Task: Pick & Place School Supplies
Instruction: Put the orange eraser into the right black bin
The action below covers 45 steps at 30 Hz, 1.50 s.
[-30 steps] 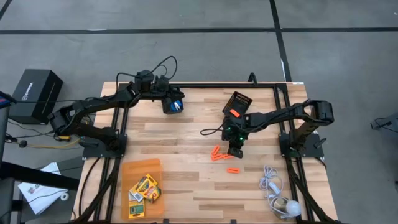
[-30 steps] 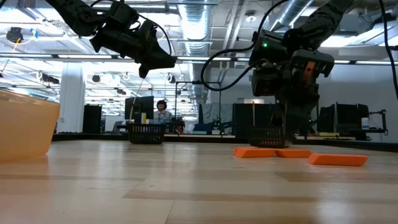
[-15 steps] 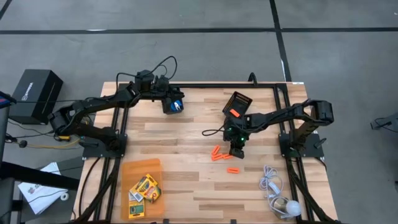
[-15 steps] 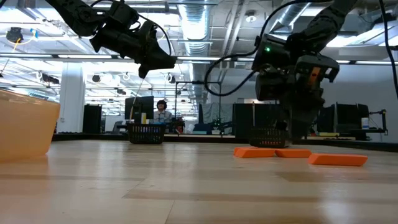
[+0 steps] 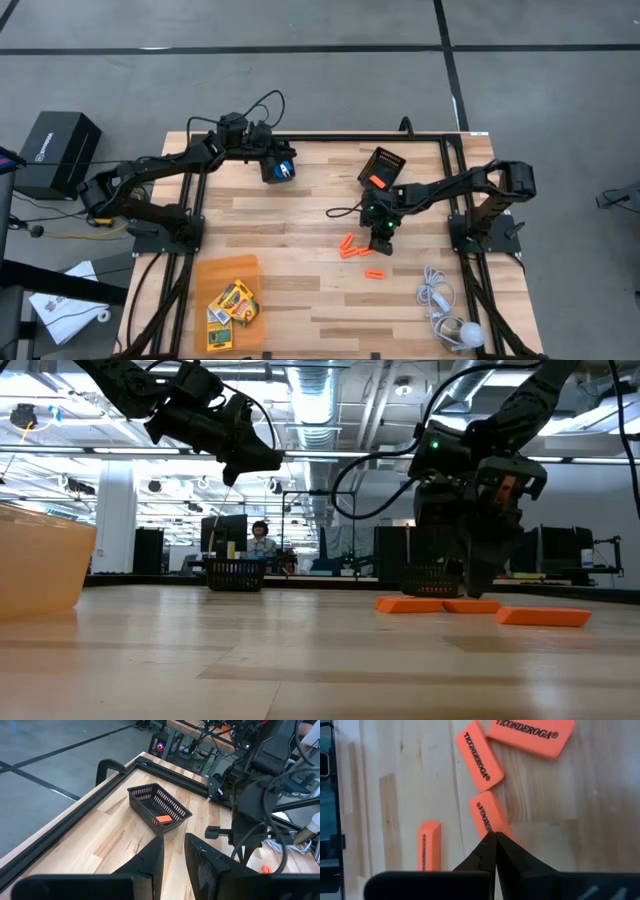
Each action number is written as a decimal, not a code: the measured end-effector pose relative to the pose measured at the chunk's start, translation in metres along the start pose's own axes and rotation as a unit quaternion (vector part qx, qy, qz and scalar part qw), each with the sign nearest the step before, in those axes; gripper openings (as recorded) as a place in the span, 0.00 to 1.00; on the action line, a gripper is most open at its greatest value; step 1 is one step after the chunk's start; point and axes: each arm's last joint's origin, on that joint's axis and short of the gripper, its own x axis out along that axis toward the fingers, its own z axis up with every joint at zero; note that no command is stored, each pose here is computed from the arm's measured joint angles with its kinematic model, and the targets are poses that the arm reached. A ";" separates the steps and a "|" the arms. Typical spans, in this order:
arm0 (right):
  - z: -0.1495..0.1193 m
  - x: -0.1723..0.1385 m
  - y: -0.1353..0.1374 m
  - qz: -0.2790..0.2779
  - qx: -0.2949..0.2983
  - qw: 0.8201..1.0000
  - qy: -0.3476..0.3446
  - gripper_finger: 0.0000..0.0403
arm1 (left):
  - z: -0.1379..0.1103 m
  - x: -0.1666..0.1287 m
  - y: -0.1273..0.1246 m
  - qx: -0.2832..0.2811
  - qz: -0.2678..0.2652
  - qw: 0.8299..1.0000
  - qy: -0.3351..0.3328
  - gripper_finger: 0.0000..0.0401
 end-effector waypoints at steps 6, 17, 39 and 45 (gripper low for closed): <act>0.002 0.009 -0.011 0.031 0.022 0.999 0.011 0.00 | -0.001 0.000 0.000 -0.003 0.001 1.000 0.004 0.18; 0.019 0.002 -0.035 -0.004 0.024 1.000 -0.018 0.00 | -0.003 0.000 0.000 -0.009 0.002 1.000 0.016 0.18; 0.042 -0.067 -0.055 -0.033 0.052 0.990 -0.127 0.00 | -0.004 0.000 0.001 -0.009 0.010 1.000 0.017 0.18; 0.052 -0.121 -0.018 -0.029 0.042 0.980 -0.194 0.12 | -0.003 0.000 0.001 0.011 0.011 1.000 0.015 0.18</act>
